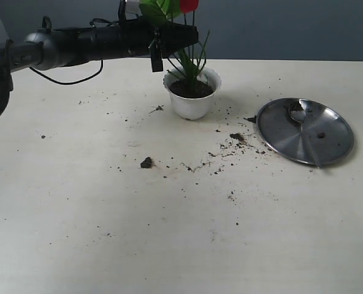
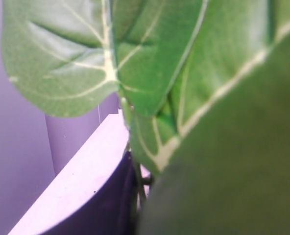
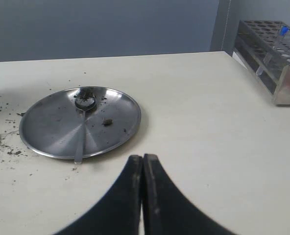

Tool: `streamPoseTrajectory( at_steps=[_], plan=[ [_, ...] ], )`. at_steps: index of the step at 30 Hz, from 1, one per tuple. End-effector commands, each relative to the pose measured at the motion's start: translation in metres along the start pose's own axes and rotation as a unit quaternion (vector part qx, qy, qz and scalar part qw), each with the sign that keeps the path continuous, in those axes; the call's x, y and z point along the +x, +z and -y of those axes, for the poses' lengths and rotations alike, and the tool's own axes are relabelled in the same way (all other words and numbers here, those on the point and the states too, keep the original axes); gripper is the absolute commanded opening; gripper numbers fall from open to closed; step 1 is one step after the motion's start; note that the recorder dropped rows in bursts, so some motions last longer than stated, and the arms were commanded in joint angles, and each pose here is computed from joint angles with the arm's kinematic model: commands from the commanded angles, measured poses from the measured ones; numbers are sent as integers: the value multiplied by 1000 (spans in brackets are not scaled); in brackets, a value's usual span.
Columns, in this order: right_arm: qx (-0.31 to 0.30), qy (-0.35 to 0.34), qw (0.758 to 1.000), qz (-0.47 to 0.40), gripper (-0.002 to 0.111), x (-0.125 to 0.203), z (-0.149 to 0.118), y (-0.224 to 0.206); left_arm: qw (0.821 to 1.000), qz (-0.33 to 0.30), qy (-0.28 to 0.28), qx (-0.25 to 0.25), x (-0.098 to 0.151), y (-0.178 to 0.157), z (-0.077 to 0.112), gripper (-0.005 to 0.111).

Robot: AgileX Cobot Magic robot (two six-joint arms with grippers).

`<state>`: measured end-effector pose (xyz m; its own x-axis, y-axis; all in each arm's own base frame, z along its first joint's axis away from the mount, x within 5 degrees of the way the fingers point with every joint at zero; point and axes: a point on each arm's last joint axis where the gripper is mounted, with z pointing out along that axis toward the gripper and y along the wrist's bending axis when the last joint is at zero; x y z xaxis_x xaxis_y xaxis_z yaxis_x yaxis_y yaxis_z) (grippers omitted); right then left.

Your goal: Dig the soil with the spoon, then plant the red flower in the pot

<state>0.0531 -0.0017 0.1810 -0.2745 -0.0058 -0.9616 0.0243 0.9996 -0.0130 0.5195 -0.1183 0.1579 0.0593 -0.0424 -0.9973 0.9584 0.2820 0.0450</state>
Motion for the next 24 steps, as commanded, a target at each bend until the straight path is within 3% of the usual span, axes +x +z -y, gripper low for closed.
streamPoseTrajectory(
  at_steps=[1, 13, 20, 24],
  plan=[
    [3, 1, 1000, 3, 0, 0, 0, 0, 997, -77, -23, 11, 51, 7, 9, 0],
    [3, 1, 1000, 3, 0, 0, 0, 0, 997, -70, -24, 7, 51, 7, 8, 0],
    [3, 1, 1000, 3, 0, 0, 0, 0, 998, -61, 1, 6, 30, 8, 7, 0],
    [3, 1, 1000, 3, 0, 0, 0, 0, 998, -61, -1, 6, 30, 8, 7, 0]
  ],
)
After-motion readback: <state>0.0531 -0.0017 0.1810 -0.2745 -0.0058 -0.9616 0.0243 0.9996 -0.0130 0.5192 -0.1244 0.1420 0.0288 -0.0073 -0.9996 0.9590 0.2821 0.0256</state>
